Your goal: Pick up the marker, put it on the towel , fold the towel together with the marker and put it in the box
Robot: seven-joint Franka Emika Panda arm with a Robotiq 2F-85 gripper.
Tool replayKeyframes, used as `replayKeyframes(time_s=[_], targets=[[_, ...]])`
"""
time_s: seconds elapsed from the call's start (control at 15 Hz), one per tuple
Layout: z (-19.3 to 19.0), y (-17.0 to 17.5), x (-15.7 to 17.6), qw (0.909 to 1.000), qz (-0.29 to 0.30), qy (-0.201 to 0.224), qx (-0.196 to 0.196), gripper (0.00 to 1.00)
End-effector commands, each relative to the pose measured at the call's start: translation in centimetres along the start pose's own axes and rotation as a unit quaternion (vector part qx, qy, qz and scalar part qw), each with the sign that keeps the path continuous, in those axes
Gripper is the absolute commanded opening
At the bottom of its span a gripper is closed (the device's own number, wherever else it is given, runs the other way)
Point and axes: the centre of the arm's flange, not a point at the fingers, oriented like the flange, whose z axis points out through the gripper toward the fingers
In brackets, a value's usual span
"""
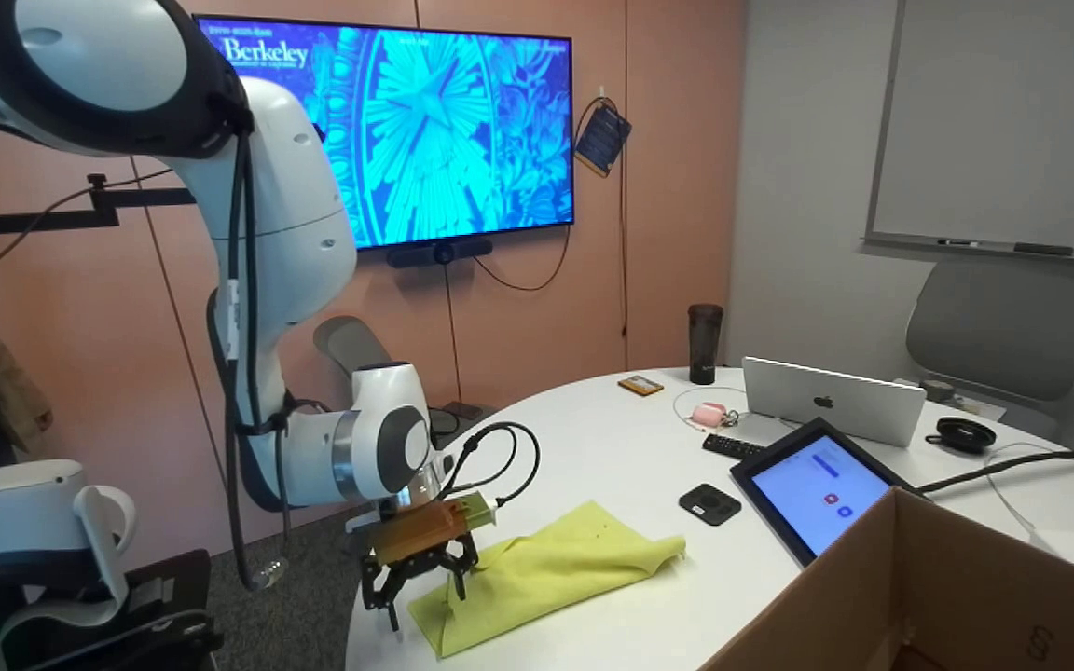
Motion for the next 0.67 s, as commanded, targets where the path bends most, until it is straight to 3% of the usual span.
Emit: replayKeyframes(time_s=[0.0,0.47,0.53,0.6], targets=[[1.8,0.6,-0.7,0.9994,0.025,0.017,-0.015,1.0],[4.0,0.5,-1.4,0.9966,0.07,0.031,-0.029,1.0],[4.2,0.6,-1.6,0.9962,0.075,0.031,-0.031,0.82],[4.4,0.7,-1.7,0.9958,0.079,0.031,-0.032,0.75]])
